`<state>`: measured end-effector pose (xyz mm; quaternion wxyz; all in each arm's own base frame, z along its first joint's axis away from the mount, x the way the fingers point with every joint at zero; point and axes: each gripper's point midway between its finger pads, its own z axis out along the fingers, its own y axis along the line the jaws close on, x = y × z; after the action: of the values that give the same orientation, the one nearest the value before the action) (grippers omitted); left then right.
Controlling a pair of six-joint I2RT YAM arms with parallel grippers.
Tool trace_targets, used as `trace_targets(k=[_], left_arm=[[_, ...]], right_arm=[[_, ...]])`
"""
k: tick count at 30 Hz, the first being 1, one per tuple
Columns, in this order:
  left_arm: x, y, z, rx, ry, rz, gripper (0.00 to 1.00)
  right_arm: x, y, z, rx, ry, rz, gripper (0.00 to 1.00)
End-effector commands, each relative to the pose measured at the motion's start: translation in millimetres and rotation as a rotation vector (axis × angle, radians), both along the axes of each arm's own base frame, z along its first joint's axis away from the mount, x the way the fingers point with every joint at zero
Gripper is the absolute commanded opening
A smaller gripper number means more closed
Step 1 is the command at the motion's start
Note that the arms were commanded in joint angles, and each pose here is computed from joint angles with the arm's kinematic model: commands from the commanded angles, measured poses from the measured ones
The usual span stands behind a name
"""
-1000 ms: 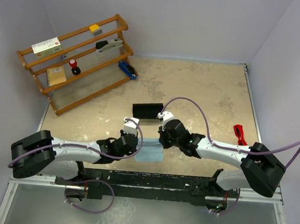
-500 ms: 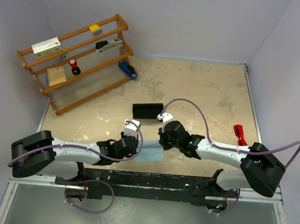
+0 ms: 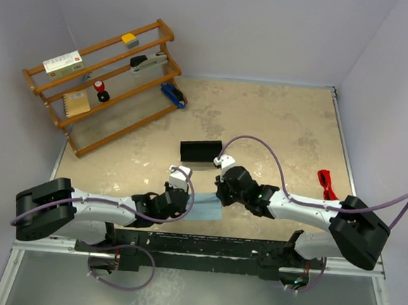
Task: Organize the sunglasses
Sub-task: Fold the glasses cleaning cloth for the sunglasses case.
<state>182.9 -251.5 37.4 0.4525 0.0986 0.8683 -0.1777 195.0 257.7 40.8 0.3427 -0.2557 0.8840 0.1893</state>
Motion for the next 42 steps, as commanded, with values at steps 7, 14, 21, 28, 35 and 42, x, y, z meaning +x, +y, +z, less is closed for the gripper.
trace_targets(k=[7,14,21,28,35,42], left_arm=[[-2.9,-7.6,11.8,-0.057,-0.026,0.014,0.00],[-5.7,-5.8,13.1,-0.059,-0.033,0.018,0.00],[-7.3,-1.9,12.3,-0.058,-0.034,0.023,0.00],[-9.4,1.2,9.2,-0.059,-0.029,0.025,0.00],[-12.0,-0.6,8.5,-0.065,-0.026,0.019,0.00],[-15.2,-4.5,9.1,-0.072,-0.027,0.011,0.00]], right_arm=[[-3.8,5.3,8.8,0.033,-0.025,0.017,0.00],[-8.5,4.5,8.8,0.031,-0.024,0.023,0.00],[-13.7,2.9,6.7,0.027,-0.020,0.025,0.00],[-17.6,1.4,5.2,0.022,-0.019,0.023,0.00],[-20.1,1.8,3.6,0.018,-0.021,0.025,0.00],[-22.3,0.3,2.1,0.011,-0.024,0.023,0.00]])
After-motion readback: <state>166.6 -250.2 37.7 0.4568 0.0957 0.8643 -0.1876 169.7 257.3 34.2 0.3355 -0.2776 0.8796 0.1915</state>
